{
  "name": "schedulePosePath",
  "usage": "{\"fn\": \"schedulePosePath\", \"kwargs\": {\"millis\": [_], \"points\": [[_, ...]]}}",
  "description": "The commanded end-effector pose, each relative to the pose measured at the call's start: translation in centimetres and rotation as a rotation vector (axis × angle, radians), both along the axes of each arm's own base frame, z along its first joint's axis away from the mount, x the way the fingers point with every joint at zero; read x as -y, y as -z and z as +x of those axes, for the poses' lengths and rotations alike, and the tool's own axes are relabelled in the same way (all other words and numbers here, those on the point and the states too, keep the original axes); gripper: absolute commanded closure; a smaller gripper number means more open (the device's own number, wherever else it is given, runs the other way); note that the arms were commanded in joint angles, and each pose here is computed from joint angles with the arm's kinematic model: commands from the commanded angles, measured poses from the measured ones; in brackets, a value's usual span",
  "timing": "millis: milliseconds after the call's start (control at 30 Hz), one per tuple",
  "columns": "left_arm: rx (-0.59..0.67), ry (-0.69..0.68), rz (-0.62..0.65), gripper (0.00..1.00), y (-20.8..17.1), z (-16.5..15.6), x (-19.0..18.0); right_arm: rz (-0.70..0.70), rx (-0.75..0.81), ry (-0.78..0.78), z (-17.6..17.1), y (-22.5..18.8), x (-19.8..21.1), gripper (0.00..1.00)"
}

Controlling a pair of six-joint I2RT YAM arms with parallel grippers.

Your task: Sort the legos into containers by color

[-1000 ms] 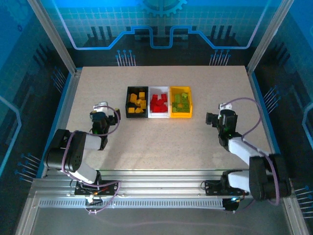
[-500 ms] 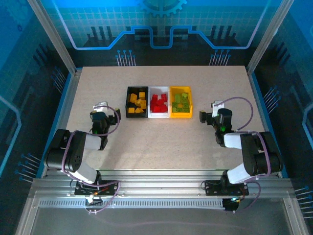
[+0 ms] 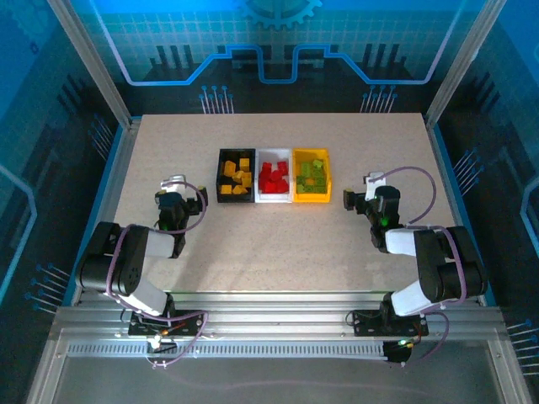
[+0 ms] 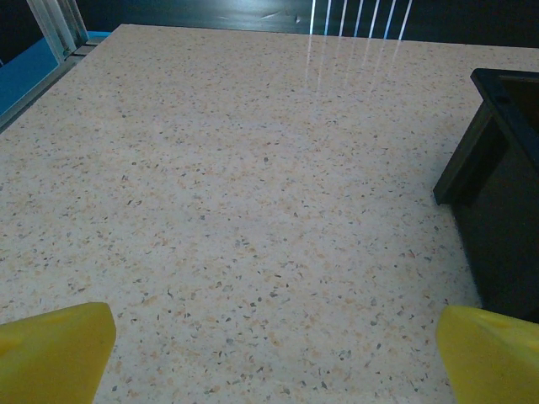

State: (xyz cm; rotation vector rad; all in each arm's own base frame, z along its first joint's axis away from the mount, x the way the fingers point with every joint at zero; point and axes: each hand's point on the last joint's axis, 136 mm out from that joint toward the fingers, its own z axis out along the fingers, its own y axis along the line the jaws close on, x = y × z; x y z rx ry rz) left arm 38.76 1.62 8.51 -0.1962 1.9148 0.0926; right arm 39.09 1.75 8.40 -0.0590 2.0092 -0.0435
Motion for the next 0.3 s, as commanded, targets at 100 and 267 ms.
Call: {"fn": "schedulePosePath", "kwargs": {"millis": [100,267], "points": [[0.044,0.008,-0.008,0.01,-1.2,0.73,0.0,-0.013,0.051,-0.007,0.53,-1.12,0.05,0.0],[0.044,0.008,-0.008,0.01,-1.18,0.71,0.01,-0.013,0.05,-0.008,0.5,-1.07,0.02,0.0]]}}
